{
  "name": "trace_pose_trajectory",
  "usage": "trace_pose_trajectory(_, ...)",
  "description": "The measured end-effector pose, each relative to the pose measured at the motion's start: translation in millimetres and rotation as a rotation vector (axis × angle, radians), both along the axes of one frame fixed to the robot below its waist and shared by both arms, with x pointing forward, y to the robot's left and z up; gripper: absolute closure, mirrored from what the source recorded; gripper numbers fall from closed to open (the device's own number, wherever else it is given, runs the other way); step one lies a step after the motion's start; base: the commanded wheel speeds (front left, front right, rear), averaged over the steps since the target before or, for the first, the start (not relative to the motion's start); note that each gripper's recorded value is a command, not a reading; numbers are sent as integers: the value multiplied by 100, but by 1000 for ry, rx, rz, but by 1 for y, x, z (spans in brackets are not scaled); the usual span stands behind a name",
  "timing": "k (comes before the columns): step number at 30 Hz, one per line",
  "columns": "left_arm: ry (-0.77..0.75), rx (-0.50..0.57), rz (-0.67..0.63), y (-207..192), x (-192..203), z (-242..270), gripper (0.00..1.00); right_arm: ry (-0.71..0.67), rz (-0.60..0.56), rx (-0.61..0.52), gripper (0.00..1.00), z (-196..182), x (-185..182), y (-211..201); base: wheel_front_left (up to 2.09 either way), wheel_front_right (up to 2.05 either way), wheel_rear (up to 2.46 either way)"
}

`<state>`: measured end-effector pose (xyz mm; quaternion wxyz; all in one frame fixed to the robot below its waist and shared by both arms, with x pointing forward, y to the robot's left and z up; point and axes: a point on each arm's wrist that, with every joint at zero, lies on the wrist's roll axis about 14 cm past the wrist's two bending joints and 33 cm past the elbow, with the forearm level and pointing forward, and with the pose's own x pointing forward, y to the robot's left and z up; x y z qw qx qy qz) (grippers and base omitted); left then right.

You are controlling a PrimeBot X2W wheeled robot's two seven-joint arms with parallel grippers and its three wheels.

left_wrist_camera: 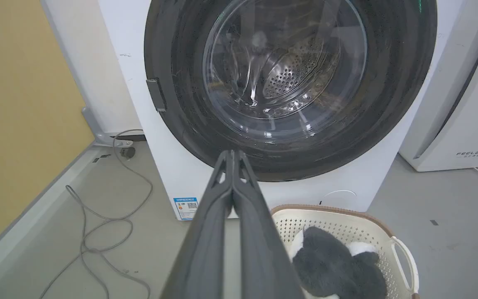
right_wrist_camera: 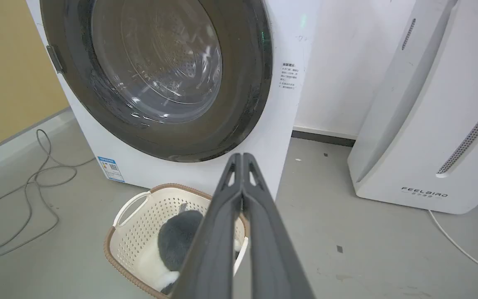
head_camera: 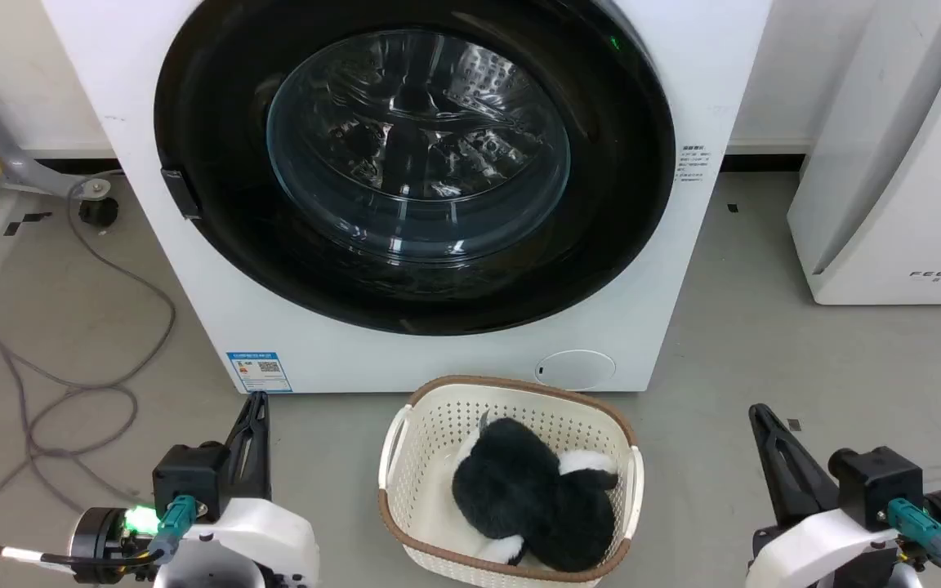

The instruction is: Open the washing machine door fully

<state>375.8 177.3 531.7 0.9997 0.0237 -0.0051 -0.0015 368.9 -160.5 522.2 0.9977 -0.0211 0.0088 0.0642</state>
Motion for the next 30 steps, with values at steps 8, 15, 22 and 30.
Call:
trace_pose_trajectory(8,0,0,0,0,0,0,100,0,0,0,100,0,0,0,0,0,0)
trace_pose_trajectory(15,0,0,0,0,0,0,100,0,0,0,100,0,0,0,0,0,0)
trace_pose_trajectory(22,0,0,0,0,0,0,100,0,0,0,100,0,0,0,0,0,0)
trace_pose_trajectory(30,0,0,0,0,0,0,100,0,0,0,100,0,0,0,0,0,0)
